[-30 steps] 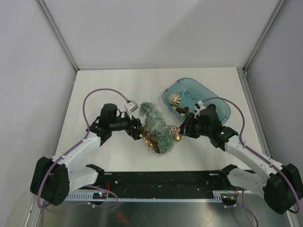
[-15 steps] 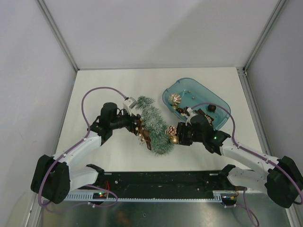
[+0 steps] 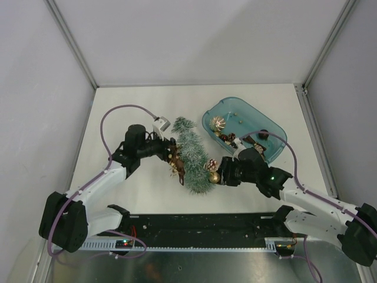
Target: Decorate the small christmas tree
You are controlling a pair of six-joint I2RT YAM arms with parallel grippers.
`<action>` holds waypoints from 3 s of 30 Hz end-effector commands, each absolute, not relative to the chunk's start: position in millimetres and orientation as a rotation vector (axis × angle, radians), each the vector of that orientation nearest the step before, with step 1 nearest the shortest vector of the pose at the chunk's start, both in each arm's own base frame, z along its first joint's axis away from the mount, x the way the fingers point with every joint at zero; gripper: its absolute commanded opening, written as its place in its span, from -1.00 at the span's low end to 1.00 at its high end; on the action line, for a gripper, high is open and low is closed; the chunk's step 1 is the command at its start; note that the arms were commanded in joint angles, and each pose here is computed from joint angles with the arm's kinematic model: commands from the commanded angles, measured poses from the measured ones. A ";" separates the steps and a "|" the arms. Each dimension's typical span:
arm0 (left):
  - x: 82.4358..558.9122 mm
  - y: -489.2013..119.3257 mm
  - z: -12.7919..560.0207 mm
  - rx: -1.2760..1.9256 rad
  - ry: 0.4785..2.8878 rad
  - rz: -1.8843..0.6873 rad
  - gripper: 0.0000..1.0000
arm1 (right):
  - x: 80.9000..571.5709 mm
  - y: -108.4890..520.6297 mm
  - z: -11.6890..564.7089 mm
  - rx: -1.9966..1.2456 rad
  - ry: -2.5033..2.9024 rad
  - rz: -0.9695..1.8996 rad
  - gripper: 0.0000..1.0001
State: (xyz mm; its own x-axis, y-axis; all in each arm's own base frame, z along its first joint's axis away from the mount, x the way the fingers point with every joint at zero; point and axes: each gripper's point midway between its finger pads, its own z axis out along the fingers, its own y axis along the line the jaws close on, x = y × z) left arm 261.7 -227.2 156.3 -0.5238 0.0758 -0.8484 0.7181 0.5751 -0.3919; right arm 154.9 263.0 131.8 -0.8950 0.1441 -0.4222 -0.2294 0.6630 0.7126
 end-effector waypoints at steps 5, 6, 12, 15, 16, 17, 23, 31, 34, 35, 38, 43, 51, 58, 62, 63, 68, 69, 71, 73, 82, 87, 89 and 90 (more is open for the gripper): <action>275.7 -223.8 191.1 0.664 1.909 -0.901 0.99 | 173.4 213.9 130.6 0.085 2.420 0.971 0.05; 276.2 -219.3 191.7 0.656 1.918 -0.888 0.99 | 179.8 206.2 133.4 0.117 2.401 0.959 0.08; 279.5 -191.9 193.7 0.595 1.965 -0.813 0.99 | 215.1 180.5 158.1 0.204 2.302 0.907 0.20; 282.5 -180.7 198.7 0.561 1.969 -0.781 0.99 | 244.2 169.3 174.7 0.234 2.244 0.829 0.23; 283.7 -177.1 201.6 0.550 1.965 -0.771 0.99 | 257.3 161.3 176.7 0.259 2.226 0.782 0.23; 284.7 -173.6 204.8 0.538 1.960 -0.760 0.99 | 272.9 151.3 182.9 0.289 2.193 0.743 0.24; 290.5 -158.1 217.0 0.497 1.941 -0.687 0.99 | 361.7 100.6 178.9 0.437 2.113 0.451 0.26; 289.6 -144.6 228.4 0.487 1.916 -0.623 0.99 | 410.5 111.6 116.0 0.410 2.271 0.371 0.25; 287.0 -143.9 226.9 0.487 1.915 -0.630 0.99 | 405.7 122.2 93.0 0.373 2.343 0.370 0.26; 286.0 -143.8 225.6 0.484 1.917 -0.635 0.99 | 404.2 124.7 85.9 0.365 2.364 0.369 0.26; 283.4 -144.3 222.4 0.486 1.918 -0.646 0.99 | 400.1 133.7 70.9 0.334 2.412 0.393 0.24; 280.1 -144.8 224.3 0.493 1.897 -0.657 0.99 | 393.7 141.8 59.0 0.309 2.459 0.415 0.17; 272.5 -145.3 222.8 0.489 1.859 -0.688 0.99 | 393.5 134.2 67.8 0.314 2.439 0.376 -0.45; 268.2 -141.2 222.5 0.467 1.840 -0.701 0.99 | 401.6 102.4 99.4 0.371 2.343 0.303 -0.54; 267.1 -139.7 220.8 0.456 1.837 -0.708 0.99 | 402.3 92.8 106.1 0.400 2.328 0.306 -0.60; 266.8 -139.8 220.1 0.454 1.838 -0.711 0.99 | 402.3 93.9 110.0 0.397 2.320 0.319 -0.60; 263.9 -143.1 218.7 0.473 1.835 -0.737 0.99 | 398.9 101.7 139.7 0.381 2.266 0.442 -0.59; 263.4 -143.6 218.6 0.481 1.832 -0.739 0.99 | 396.1 103.5 148.4 0.373 2.253 0.478 -0.59; 260.2 -146.9 218.8 0.508 1.822 -0.759 0.99 | 389.7 106.2 165.9 0.356 2.224 0.552 -0.57; 256.0 -150.6 216.4 0.541 1.816 -0.783 0.99 | 380.7 111.0 184.5 0.320 2.190 0.652 -0.55; 249.1 -157.1 204.3 0.620 1.801 -0.801 0.99 | 338.5 127.5 248.2 0.208 2.002 1.032 -0.48; 245.5 -161.3 207.2 0.653 1.780 -0.822 0.99 | 312.7 155.6 278.4 0.080 1.891 1.332 -0.45; 243.3 -163.8 208.1 0.667 1.772 -0.836 0.99 | 299.6 164.6 291.7 0.020 1.834 1.448 -0.43; 242.6 -164.9 208.5 0.686 1.762 -0.834 0.99 | 293.5 167.6 297.0 -0.008 1.810 1.491 -0.42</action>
